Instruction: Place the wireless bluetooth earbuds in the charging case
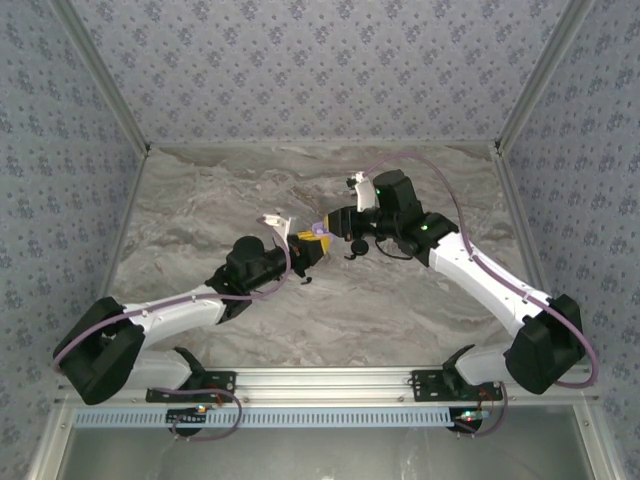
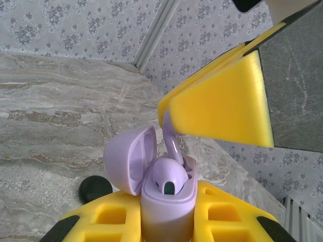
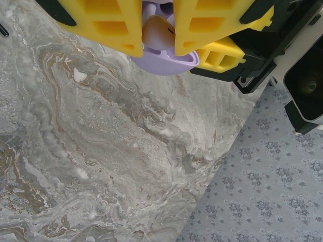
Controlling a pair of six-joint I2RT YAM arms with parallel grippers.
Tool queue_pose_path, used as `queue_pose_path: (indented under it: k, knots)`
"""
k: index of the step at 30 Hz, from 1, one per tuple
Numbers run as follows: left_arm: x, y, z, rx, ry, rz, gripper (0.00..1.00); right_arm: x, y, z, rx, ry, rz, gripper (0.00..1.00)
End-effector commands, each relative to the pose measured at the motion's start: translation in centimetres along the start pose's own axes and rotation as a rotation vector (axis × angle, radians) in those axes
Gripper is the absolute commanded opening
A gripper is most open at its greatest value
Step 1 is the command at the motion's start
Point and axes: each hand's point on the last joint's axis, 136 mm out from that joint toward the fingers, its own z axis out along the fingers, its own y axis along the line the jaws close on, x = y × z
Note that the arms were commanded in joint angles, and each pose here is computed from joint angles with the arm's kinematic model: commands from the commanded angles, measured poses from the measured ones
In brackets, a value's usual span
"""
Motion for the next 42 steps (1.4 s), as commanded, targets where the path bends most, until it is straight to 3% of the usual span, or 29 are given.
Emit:
queue_pose_path:
  k: [1, 42]
  knots:
    - [-2.6, -1.7, 0.5, 0.048, -0.074, 0.016, 0.11, -1.3, 0.9, -0.4, -0.013, -0.042, -0.004, 0.18]
    - [-2.9, -1.2, 0.8, 0.018, -0.086, 0.009, 0.11, -0.4, 1.6, 0.3, -0.045, 0.012, 0.007, 0.18]
